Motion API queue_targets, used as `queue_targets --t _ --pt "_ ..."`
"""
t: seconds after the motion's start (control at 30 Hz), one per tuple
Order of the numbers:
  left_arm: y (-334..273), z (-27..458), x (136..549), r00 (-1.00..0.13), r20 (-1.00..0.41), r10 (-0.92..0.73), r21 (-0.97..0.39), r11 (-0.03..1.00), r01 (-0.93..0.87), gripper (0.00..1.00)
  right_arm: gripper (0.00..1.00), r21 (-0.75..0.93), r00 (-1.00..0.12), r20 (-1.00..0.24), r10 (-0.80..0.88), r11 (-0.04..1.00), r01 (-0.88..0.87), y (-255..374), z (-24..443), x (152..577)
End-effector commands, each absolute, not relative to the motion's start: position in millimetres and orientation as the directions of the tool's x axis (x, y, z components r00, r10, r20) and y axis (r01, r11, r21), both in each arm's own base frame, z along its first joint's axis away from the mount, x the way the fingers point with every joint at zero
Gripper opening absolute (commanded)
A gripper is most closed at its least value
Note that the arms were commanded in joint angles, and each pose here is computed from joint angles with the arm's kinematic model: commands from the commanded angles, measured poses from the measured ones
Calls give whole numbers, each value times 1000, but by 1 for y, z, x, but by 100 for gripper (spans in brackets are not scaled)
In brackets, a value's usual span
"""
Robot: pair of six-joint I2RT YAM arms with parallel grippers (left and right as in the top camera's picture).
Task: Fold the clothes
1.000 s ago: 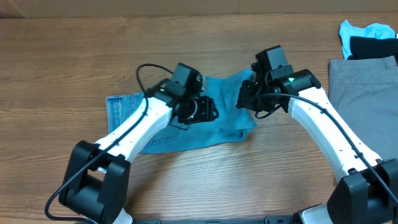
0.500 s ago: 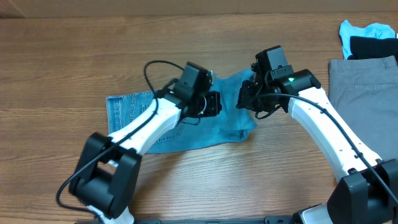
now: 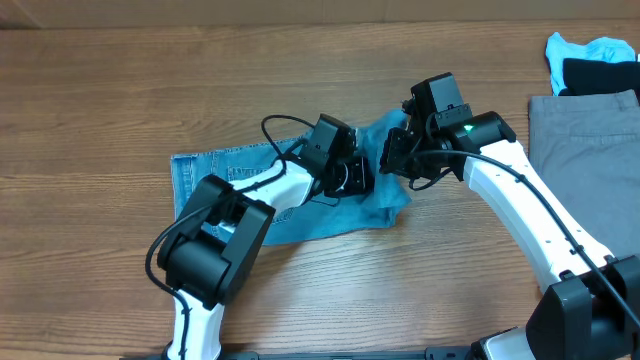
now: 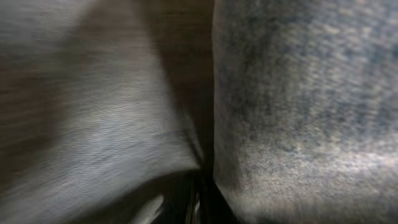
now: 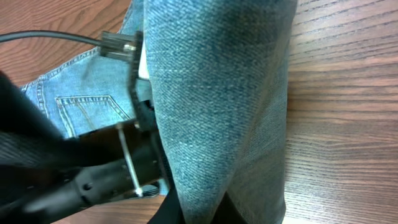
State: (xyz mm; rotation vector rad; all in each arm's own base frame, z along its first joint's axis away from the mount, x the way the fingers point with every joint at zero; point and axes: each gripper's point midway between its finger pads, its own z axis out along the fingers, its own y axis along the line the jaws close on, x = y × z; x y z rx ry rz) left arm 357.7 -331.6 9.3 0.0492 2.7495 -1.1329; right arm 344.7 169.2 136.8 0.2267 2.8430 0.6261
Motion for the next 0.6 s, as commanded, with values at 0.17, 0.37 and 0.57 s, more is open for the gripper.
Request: queue_targets --t 0.17,0.37,0.57 --pt "-358 10 339 -988 -152 26 -731 670 130 22 8 441 -976 -152 156 894 75 197 120 343" --pt "-352 6 337 -991 -130 27 -722 683 113 38 8 413 -981 -131 141 908 76 203 100 344" --pt "-336 -3 332 -998 -64 11 -696 716 52 79 9 421 -979 -146 145 904 71 204 101 349"
